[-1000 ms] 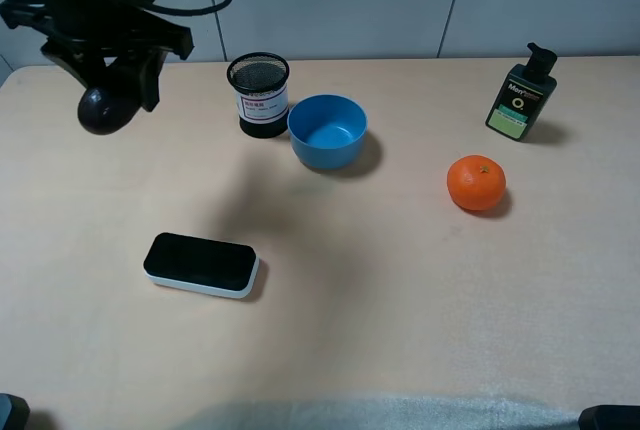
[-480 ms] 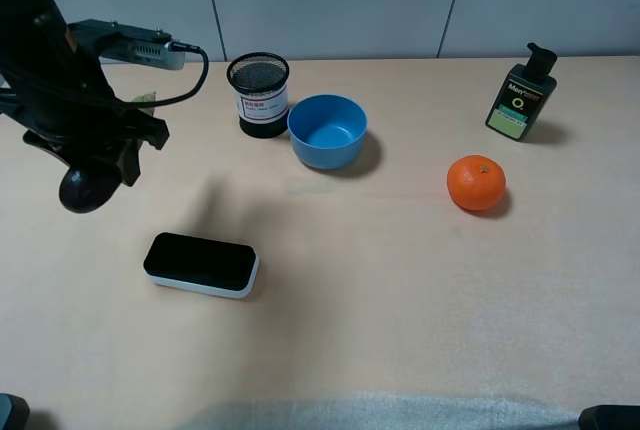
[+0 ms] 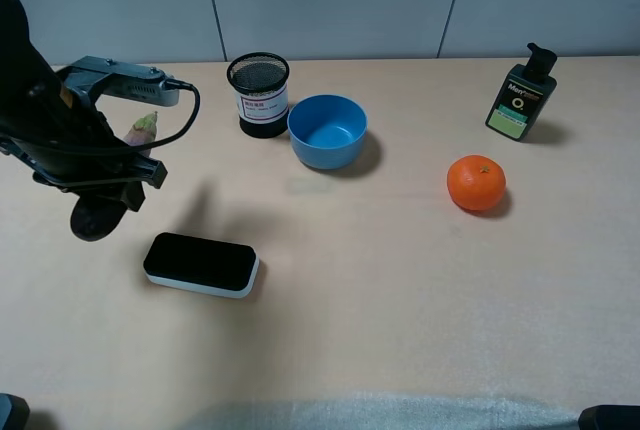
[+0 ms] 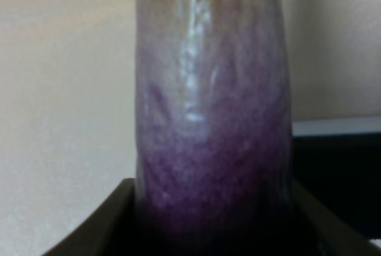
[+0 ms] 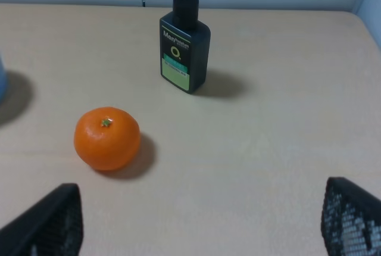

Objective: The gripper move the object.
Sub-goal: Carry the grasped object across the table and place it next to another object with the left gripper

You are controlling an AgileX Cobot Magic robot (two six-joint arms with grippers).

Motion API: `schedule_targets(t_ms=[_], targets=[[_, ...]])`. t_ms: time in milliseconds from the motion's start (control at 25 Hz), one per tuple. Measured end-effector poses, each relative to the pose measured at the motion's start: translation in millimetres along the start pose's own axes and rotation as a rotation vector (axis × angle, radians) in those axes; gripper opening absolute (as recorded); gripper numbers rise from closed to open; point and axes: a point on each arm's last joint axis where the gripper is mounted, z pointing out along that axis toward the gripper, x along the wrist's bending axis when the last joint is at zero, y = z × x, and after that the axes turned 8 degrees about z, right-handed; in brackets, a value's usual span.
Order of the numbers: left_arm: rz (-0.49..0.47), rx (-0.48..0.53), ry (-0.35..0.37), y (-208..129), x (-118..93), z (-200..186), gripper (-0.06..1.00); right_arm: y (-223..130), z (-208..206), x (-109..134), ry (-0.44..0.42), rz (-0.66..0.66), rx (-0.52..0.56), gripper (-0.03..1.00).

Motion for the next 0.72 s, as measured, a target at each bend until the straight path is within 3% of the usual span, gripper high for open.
schedule_targets(t_ms=[440,720], targets=[[-0.061,0.001,0.033,-13,24,13,0.48,0,0,0,0.0,0.0,0.0,0.61],[-0.065,-0.002,0.036,-12,27,17,0.48,0,0,0,0.0,0.0,0.0,0.61]])
